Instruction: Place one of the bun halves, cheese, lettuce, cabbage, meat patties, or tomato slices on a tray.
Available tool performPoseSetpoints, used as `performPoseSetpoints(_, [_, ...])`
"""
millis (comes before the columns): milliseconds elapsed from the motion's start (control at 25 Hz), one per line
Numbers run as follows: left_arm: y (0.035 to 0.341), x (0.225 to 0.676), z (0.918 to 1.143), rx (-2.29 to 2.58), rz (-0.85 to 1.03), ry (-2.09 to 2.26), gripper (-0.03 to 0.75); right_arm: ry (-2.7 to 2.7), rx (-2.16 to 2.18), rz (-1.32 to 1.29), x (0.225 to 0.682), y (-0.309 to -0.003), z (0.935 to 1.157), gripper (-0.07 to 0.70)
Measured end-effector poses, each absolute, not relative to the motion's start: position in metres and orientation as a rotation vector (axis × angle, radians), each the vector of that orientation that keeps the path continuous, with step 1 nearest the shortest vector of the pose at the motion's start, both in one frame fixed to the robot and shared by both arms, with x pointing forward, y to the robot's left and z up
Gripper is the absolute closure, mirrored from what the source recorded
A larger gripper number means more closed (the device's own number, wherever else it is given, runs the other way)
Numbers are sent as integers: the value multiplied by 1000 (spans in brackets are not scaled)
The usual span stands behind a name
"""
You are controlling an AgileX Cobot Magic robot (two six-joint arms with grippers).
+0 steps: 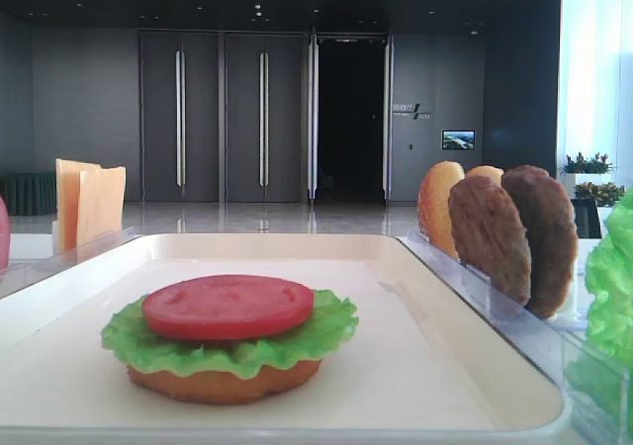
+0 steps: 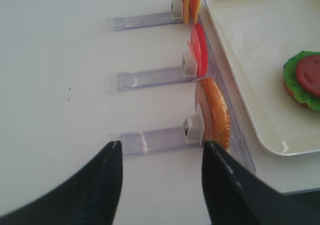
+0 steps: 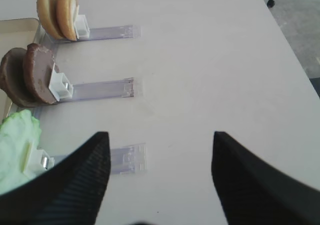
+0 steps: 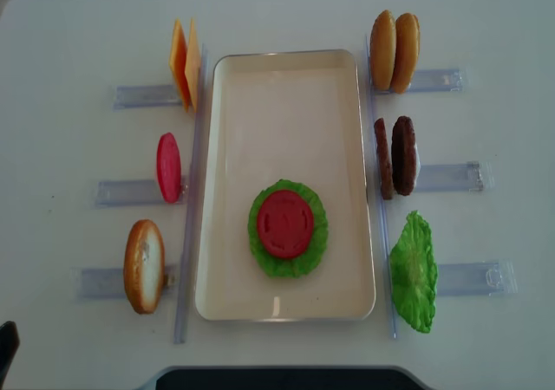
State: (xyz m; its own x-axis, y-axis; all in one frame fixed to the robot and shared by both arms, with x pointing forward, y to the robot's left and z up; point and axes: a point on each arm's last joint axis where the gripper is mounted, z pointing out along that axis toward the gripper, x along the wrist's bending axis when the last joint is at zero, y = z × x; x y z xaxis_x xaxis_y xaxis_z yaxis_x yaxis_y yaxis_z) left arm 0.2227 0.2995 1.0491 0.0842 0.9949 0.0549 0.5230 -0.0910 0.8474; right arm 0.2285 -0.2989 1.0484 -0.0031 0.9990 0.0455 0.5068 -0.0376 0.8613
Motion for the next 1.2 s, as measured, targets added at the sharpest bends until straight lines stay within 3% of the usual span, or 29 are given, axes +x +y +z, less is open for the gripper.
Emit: performPoseSetpoints(1200, [298,232,1041,1654,884,1516,324,1581,1618,953,229,-299,1048,208])
